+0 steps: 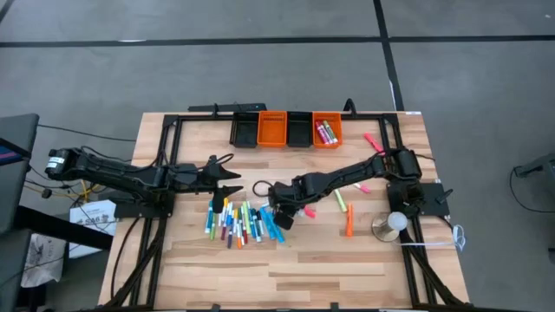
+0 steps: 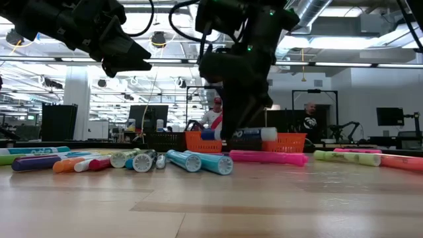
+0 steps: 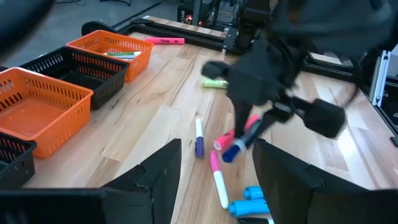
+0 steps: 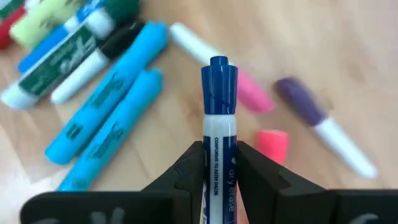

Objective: Pick & Place Markers
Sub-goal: Put the blue marker pen into the right orange bin

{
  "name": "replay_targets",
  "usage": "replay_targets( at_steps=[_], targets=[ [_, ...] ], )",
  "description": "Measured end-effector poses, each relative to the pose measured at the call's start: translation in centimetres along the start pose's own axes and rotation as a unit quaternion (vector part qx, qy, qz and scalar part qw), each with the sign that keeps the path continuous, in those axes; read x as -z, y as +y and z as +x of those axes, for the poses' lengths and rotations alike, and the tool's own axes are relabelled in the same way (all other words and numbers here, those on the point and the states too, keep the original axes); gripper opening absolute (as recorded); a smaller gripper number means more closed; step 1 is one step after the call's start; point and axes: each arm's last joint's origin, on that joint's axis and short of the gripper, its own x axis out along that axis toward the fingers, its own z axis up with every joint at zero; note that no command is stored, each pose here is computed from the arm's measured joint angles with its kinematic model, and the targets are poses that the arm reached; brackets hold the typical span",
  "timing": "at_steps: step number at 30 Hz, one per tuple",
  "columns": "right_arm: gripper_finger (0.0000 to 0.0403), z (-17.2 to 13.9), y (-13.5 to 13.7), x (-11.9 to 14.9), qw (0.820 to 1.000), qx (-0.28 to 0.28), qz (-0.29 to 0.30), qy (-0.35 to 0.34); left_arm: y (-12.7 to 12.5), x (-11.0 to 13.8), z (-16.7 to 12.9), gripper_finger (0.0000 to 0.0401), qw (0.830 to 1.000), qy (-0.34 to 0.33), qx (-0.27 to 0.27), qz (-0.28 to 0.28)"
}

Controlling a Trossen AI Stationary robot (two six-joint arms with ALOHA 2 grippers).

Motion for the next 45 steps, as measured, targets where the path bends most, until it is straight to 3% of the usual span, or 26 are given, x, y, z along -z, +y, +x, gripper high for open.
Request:
replay_targets(
  at_steps=[8,18,24,36,45],
  targets=[
    [0.0073,-3.9,-3.9,-0.8,0.995,0.093,0.018,-0.024,0.0,0.0,0.0,0.0195,1.000,0.000,0.000,0.000],
    [0.0073,-7.8,-9.5,-2.4,0.984,0.162,0.043,-0.066,0.0,0.0,0.0,0.0195,1.000,0.000,0.000,0.000],
    [0.0072,-8.1,-14.0,-3.0,0.972,0.217,0.069,-0.048,0.0,0.0,0.0,0.0195,1.000,0.000,0.000,0.000],
    [0.0072,-6.7,-23.9,-2.1,0.942,0.273,0.191,-0.028,0.0,0.0,0.0,0.0195,1.000,0.000,0.000,0.000],
    [0.0072,-5.5,-26.7,-1.4,0.943,0.269,0.189,-0.040,0.0,0.0,0.0,0.0195,1.000,0.000,0.000,0.000]
  ],
)
